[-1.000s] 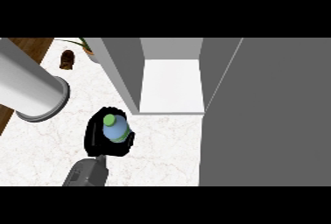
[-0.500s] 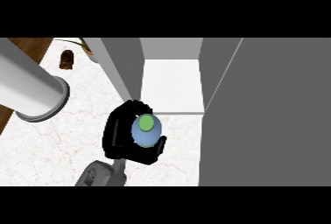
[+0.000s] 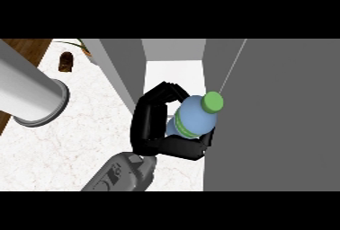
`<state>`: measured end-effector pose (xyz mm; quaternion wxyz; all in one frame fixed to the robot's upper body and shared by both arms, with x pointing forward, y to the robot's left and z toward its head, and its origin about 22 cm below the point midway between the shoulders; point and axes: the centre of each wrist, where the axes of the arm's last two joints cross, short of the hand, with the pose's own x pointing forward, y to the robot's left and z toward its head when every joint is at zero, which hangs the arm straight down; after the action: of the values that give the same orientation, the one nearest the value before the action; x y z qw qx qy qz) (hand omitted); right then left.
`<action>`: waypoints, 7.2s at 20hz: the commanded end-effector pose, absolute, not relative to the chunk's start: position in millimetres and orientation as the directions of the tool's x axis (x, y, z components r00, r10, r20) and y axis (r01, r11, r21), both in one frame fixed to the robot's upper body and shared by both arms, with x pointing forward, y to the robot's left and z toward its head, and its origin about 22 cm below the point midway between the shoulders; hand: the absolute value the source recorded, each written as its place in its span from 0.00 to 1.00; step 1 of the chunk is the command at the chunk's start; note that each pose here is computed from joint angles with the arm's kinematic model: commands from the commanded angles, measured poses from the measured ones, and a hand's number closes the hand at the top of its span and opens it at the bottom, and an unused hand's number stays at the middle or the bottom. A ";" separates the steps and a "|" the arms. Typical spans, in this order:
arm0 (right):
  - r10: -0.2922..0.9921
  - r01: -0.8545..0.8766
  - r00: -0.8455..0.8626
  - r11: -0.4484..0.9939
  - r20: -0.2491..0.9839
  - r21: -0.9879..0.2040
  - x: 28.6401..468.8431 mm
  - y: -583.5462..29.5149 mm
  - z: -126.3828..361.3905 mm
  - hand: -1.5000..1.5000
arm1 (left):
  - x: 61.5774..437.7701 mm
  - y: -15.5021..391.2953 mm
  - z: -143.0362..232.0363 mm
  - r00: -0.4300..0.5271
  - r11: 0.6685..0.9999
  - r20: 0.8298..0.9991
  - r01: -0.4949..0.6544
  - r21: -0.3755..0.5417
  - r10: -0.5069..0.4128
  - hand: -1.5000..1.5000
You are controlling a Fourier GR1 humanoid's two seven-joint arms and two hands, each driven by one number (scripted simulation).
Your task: Pick up the bottled water, place it into the cabinet and close the cabinet
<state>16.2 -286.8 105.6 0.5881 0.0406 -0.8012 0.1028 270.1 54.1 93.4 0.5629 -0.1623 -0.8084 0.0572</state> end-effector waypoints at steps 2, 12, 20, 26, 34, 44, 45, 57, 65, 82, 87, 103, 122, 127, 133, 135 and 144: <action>-0.001 -0.194 -0.348 0.978 0.938 -0.071 13.3 -277.9 133.5 0.00 | 292.8 39.4 127.3 -0.349 0.956 0.891 0.129 -0.262 0.291 1.00; 0.016 -0.198 -0.356 0.976 0.934 -0.092 19.4 -291.4 116.6 0.00 | 346.1 32.3 104.1 -0.341 0.992 0.932 0.014 -0.125 0.122 1.00; -0.007 -0.198 -0.351 0.978 0.936 -0.067 13.8 -297.7 121.0 0.00 | 364.9 36.2 87.5 -0.302 0.998 0.952 -0.024 -0.050 0.041 1.00; -0.004 -0.210 -0.335 0.975 0.942 -0.071 21.7 -298.8 114.6 0.00 | 377.4 49.6 67.4 -0.272 0.995 0.960 -0.057 -0.084 0.066 1.00; 0.002 -0.223 -0.342 0.971 0.940 -0.084 12.6 -310.9 116.5 0.00 | 413.0 81.7 57.3 -0.272 0.989 0.962 -0.140 -0.047 0.007 1.00; -0.023 -0.232 -0.348 0.971 0.937 -0.062 16.8 -299.5 115.4 0.00 | 425.9 70.4 54.4 -0.269 0.972 0.938 -0.141 0.189 -0.221 0.00; -0.022 -0.219 -0.349 0.974 0.937 -0.058 17.4 -302.8 114.7 0.00 | 430.6 71.9 62.5 -0.276 0.969 0.934 -0.155 0.190 -0.228 0.00; -0.005 -0.242 -0.363 0.966 0.932 -0.089 26.0 -297.2 122.0 0.00 | 437.3 66.2 77.4 -0.335 0.985 0.929 -0.121 0.124 -0.158 0.00; 0.011 -0.216 -0.378 0.971 0.926 -0.100 22.4 -288.2 134.2 0.00 | 431.4 68.3 74.4 -0.362 0.995 0.928 0.067 -0.070 0.090 0.00; -0.005 -0.215 -0.351 0.974 0.936 -0.076 38.1 -290.1 122.5 0.00 | 340.9 56.5 40.6 -0.302 0.956 0.920 0.228 -0.184 0.249 0.00; 0.030 -0.210 -0.331 0.972 0.943 -0.105 37.1 -284.2 128.8 0.00 | 303.7 56.5 57.4 -0.286 0.940 0.913 0.261 -0.220 0.293 0.00; -0.035 -0.608 -0.217 0.787 0.975 -0.107 42.0 -248.0 148.9 1.00 | 210.0 130.4 46.9 -0.276 0.947 0.913 0.205 -0.249 0.300 0.00; -0.087 -0.720 -0.246 0.684 0.965 -0.122 51.1 -172.4 159.6 1.00 | 163.0 212.4 48.8 -0.317 0.954 0.900 0.124 -0.272 0.298 0.00; -0.065 -0.744 -0.298 0.641 0.953 -0.189 65.3 -157.4 162.4 1.00 | 153.3 218.7 38.6 -0.302 0.962 0.914 0.109 -0.249 0.271 0.00; -0.042 -0.737 -0.337 0.633 0.941 -0.236 83.3 -135.5 164.5 1.00 | 155.9 237.5 44.9 -0.301 0.957 0.908 0.104 -0.272 0.291 0.00; -0.030 -0.741 -0.331 0.628 0.943 -0.240 88.9 -126.6 162.6 1.00 | 145.4 238.5 44.8 -0.302 0.955 0.906 0.123 -0.272 0.297 0.00; 0.008 -0.728 -0.376 0.616 0.927 -0.301 107.7 -111.6 166.5 1.00 | 145.0 260.2 47.6 -0.292 0.951 0.906 0.133 -0.278 0.305 0.00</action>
<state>105.2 -142.4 157.2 0.5082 0.2522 -0.7069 0.4224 146.9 253.8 47.0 0.5748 -0.1330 -0.8040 0.0747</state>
